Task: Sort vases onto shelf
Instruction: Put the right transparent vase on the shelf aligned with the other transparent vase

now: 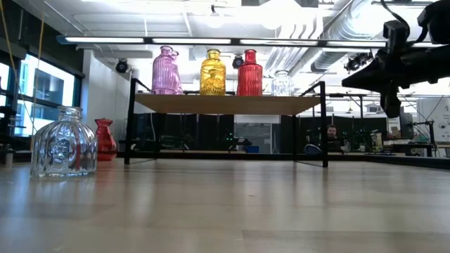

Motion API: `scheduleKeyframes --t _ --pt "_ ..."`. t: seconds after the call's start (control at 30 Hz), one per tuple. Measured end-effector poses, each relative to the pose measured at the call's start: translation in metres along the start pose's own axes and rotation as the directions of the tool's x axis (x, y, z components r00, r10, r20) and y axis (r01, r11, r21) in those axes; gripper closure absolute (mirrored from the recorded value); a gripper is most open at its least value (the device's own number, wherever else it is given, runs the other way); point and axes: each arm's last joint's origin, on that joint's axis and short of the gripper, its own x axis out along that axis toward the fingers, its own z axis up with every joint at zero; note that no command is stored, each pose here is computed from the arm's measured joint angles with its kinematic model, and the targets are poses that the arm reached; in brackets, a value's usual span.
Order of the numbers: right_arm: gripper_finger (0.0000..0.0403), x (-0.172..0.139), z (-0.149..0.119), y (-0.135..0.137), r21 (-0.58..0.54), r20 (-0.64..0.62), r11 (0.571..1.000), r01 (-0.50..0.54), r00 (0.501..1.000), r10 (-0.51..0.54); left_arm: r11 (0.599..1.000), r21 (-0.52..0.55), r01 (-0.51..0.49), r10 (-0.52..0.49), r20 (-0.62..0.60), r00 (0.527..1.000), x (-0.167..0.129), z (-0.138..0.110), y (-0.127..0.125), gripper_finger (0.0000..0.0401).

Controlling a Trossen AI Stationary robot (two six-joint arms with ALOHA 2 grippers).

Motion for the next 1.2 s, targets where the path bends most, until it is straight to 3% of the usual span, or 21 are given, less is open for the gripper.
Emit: scheduleKeyframes --t 0.1,0.2,0.3,0.43,0.67,0.77,0.83,0.9,1.0,1.1,1.2 --pt "0.0403 0.000 0.000 0.003 0.019 -0.044 0.997 -0.073 0.996 0.074 1.000 -0.015 0.006 -0.006 0.005 1.000 0.006 0.002 -0.003 0.0325" --pt "0.0403 -0.001 0.000 0.007 0.107 -0.072 0.986 -0.128 0.988 0.136 0.999 -0.042 0.005 -0.005 0.006 1.000 0.009 0.004 -0.004 0.0325" --pt "0.0403 0.000 -0.001 0.007 0.160 -0.100 0.977 -0.138 0.983 0.156 0.998 -0.057 0.003 -0.003 0.002 1.000 0.011 0.004 -0.005 0.0325" --pt "0.0392 0.000 0.000 0.009 0.032 -0.122 0.980 -0.199 0.972 0.201 0.997 -0.078 0.005 -0.004 0.005 1.000 0.010 0.004 -0.005 0.0325" --pt "0.0322 -0.001 0.003 0.015 -0.054 -0.111 0.958 -0.281 0.955 0.274 0.994 -0.110 0.005 -0.004 0.005 1.000 0.010 0.004 -0.005 0.0325" --pt "0.0283 -0.001 0.003 0.015 -0.051 -0.110 0.958 -0.281 0.955 0.274 0.992 -0.125 0.005 -0.004 0.005 1.000 0.010 0.004 -0.005 0.0325" --pt "0.0260 -0.002 0.004 0.016 0.023 -0.095 0.960 -0.279 0.955 0.280 0.992 -0.125 0.004 -0.004 0.005 1.000 0.010 0.004 -0.004 0.0325" --pt "0.0240 -0.003 0.007 0.019 0.128 -0.076 0.941 -0.314 0.943 0.325 0.993 -0.116 0.004 -0.004 0.002 1.000 0.010 0.004 -0.004 0.0325" --pt "0.0225 -0.008 0.013 0.032 0.196 -0.123 0.885 -0.423 0.884 0.450 0.996 -0.091 0.007 -0.007 -0.008 1.000 0.010 0.003 -0.004 0.0325" --pt "0.0223 -0.020 0.031 0.054 0.180 -0.128 0.837 -0.516 0.832 0.540 0.998 -0.053 0.017 -0.019 -0.029 0.999 0.010 0.001 -0.004 0.0325" --pt "0.0222 -0.036 0.051 0.077 0.124 -0.117 0.827 -0.549 0.819 0.561 1.000 -0.015 0.013 -0.014 -0.047 0.999 0.010 0.000 -0.003 0.0325"
